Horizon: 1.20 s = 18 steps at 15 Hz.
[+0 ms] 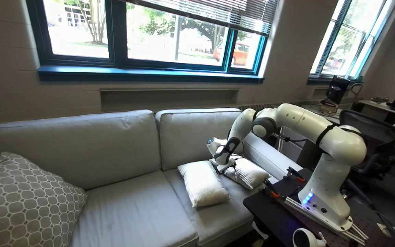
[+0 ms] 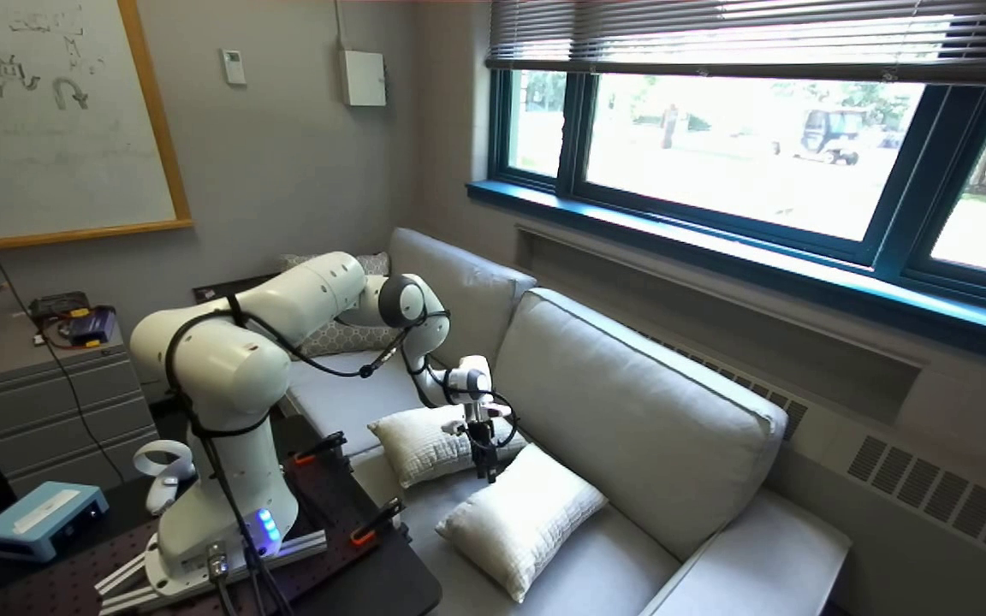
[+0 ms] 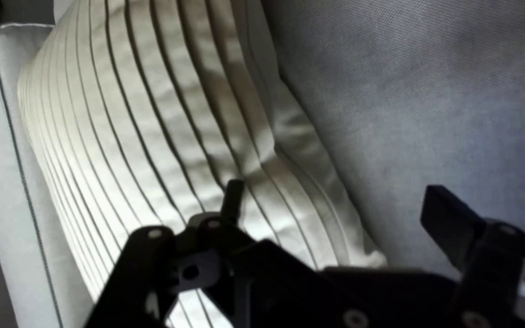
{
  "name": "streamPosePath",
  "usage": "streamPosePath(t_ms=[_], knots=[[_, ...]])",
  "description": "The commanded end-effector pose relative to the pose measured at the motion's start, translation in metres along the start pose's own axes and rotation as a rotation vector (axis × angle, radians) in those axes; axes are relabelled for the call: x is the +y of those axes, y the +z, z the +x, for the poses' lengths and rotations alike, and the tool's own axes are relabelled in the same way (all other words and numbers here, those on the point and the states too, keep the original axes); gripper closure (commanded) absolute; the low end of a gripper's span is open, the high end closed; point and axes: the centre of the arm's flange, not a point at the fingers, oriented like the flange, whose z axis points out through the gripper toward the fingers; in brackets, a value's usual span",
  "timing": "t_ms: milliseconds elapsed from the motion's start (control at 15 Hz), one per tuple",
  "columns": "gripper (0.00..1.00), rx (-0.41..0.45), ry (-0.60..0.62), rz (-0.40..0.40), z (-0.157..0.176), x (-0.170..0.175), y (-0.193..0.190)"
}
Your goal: Arrange the cushions, one in front of the other, against the armrest
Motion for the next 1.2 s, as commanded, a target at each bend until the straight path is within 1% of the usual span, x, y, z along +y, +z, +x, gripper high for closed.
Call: streamPosePath(t_ms=[0, 200, 400, 467, 533, 600, 667, 733, 800, 867, 1000, 1067, 1133], knots=[[0.00, 0.086, -0.067, -0.085, 0.004, -0.020, 0.042], [0.00, 0.203, -0.103, -0.203, 0.018, -0.009, 0.073], [0.00, 0.325, -0.101, -0.325, 0.038, 0.021, 0.080], [0.25, 0.370, -0.091, -0.361, 0.043, 0.029, 0.080], [0.25, 0.414, -0.073, -0.395, 0.049, 0.038, 0.081], [0.31, 0.436, -0.055, -0.407, 0.052, 0.044, 0.080], [0.38, 0.447, -0.030, -0.410, 0.054, 0.050, 0.080], [0.47, 0.437, -0.001, -0.400, 0.057, 0.054, 0.081], [0.54, 0.412, 0.028, -0.385, 0.057, 0.058, 0.080], [0.62, 0.378, 0.056, -0.368, 0.058, 0.061, 0.081], [0.75, 0.286, 0.106, -0.316, 0.060, 0.071, 0.081], [0.83, 0.244, 0.133, -0.288, 0.062, 0.078, 0.083], [0.89, 0.212, 0.165, -0.263, 0.066, 0.086, 0.085]])
